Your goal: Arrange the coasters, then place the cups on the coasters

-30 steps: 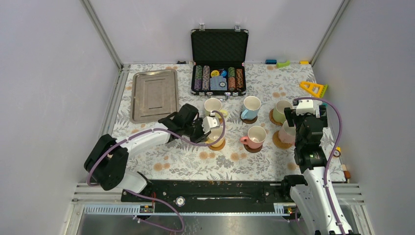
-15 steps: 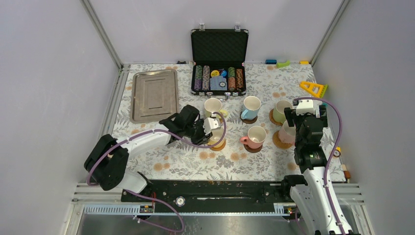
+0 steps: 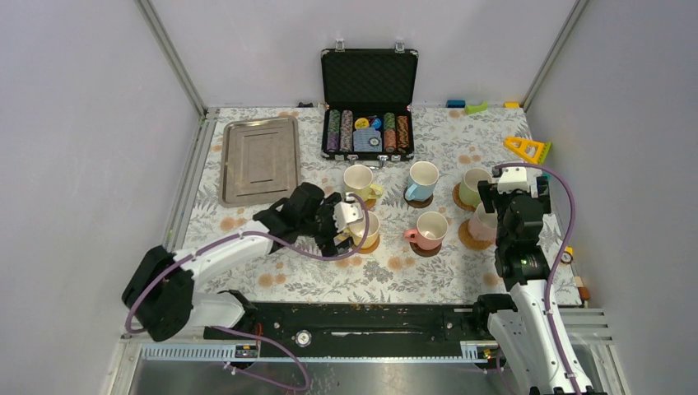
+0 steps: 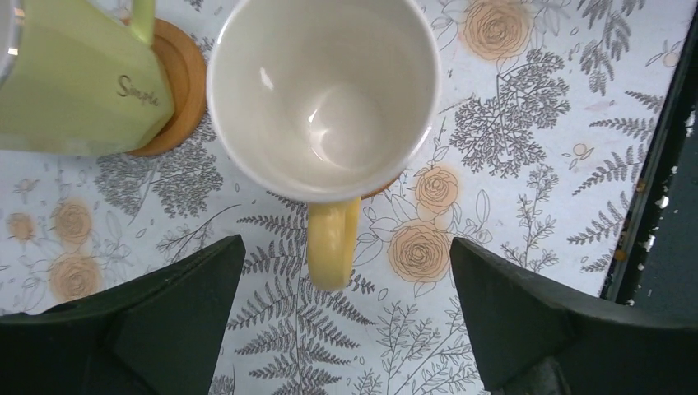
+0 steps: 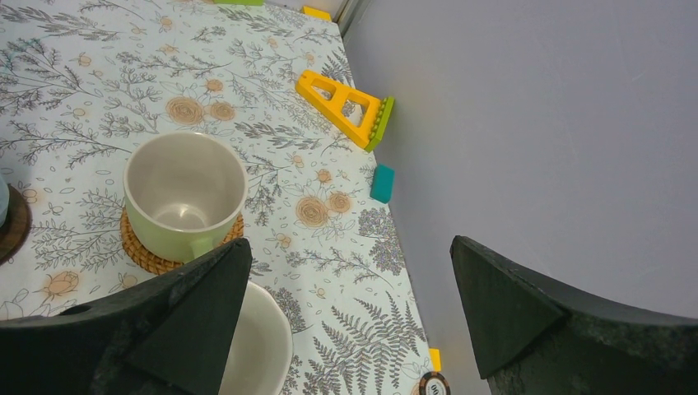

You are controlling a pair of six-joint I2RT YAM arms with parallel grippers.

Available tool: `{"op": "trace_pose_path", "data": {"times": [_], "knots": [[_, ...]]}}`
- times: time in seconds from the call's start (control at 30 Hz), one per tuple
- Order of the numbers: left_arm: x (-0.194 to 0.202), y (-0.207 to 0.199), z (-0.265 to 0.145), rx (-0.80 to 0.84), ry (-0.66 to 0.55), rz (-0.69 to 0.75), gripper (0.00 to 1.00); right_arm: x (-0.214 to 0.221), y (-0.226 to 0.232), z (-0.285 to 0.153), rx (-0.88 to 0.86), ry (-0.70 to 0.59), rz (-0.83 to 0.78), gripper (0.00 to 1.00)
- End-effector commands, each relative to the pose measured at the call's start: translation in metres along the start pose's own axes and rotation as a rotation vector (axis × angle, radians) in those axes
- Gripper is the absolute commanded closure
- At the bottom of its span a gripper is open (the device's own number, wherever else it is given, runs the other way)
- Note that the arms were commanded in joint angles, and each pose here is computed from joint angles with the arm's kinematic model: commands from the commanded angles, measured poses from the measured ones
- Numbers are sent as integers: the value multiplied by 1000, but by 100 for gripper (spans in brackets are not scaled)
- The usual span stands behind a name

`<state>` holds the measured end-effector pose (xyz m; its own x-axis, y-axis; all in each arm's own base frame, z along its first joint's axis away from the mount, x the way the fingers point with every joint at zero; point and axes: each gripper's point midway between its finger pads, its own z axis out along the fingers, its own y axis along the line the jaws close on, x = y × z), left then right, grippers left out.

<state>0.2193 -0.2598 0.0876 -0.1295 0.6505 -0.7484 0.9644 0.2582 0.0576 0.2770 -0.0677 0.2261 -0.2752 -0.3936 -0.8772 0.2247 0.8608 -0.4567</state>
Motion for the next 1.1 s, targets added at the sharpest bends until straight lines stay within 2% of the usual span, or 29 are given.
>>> {"op": "trace_pose_path", "data": {"times": [0.0, 0.1, 0.27, 0.5, 0.6, 0.7, 0.8, 0.9, 1.07], "knots": [[-24, 1, -26, -70, -109, 57, 1, -7, -2, 1, 2, -17, 21, 0], [-23, 2, -41, -103, -100, 66, 1, -10, 0, -1, -19, -18, 29, 0], [-11, 33, -66, -295, -74, -2, 1, -18, 17, -11, -135, -62, 57, 0], [5, 96, -115, -665, -79, -135, 1, -38, 24, -17, -182, -108, 215, 0], [7, 118, -135, -766, -97, -212, 2, -44, 27, -21, -205, -124, 268, 0], [12, 141, -156, -792, -115, -335, 1, -51, 26, -26, -210, -138, 317, 0], [16, 166, -186, -777, -202, -490, 1, -55, 23, -31, -210, -152, 336, 0], [29, 190, -229, -869, -278, -603, 1, -59, 17, -34, -186, -168, 363, 0], [40, 191, -270, -941, -359, -640, 1, -65, 6, -40, -144, -195, 405, 0]]}}
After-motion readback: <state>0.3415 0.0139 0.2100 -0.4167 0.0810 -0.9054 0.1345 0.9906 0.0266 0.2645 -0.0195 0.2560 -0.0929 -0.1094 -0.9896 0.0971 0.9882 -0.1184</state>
